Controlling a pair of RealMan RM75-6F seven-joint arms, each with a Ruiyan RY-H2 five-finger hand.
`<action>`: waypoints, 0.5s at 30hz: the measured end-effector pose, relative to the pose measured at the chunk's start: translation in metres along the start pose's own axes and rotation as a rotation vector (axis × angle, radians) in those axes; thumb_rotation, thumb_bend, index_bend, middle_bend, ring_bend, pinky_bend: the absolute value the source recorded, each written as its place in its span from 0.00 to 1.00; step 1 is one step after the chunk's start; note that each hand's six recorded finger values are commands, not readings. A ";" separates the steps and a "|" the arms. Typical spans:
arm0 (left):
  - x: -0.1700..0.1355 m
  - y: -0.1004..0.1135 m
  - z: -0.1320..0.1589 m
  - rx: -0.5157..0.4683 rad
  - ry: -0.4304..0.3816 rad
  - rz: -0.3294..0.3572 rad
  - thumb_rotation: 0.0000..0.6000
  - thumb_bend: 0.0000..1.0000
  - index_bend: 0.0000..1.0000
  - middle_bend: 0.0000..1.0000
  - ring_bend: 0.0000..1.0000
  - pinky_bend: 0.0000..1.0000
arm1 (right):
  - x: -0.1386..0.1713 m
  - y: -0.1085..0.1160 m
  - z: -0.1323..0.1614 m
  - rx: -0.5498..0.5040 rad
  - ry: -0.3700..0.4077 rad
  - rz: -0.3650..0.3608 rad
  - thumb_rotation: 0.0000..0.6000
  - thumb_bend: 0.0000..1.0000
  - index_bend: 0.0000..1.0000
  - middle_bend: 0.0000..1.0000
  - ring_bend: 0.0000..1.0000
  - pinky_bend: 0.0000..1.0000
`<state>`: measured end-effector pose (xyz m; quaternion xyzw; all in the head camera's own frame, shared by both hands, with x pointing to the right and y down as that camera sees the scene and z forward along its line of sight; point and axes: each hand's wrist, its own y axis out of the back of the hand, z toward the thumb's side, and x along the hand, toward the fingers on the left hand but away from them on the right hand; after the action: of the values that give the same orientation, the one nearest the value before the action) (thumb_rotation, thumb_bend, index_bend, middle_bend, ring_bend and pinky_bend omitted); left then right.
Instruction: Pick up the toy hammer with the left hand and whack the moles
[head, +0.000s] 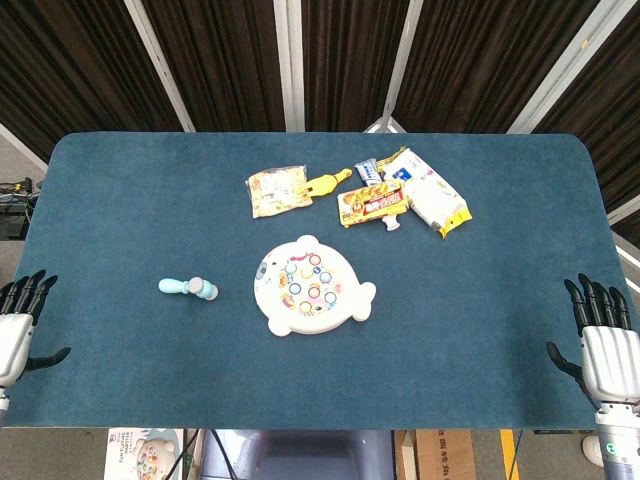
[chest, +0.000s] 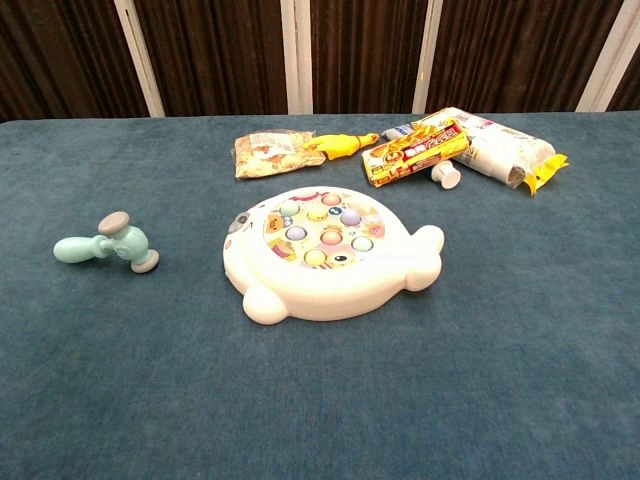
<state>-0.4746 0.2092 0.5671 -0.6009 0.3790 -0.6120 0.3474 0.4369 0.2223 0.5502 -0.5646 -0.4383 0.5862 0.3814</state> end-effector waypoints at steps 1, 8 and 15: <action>0.002 0.000 0.002 -0.003 -0.003 -0.003 1.00 0.00 0.00 0.00 0.00 0.00 | 0.000 0.000 0.000 -0.002 -0.001 0.002 1.00 0.25 0.00 0.00 0.00 0.00; 0.030 0.009 0.022 0.012 -0.036 -0.011 1.00 0.09 0.17 0.03 0.00 0.01 | -0.001 -0.003 0.001 -0.010 0.000 0.013 1.00 0.25 0.00 0.00 0.00 0.00; 0.065 0.010 0.053 0.018 -0.075 -0.056 1.00 0.23 0.32 0.13 0.00 0.02 | -0.002 -0.005 0.000 -0.024 -0.009 0.022 1.00 0.25 0.00 0.00 0.00 0.00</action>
<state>-0.4243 0.1444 0.5886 -0.6305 0.3434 -0.6020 0.3495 0.4371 0.2218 0.5556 -0.5711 -0.4408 0.5876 0.3664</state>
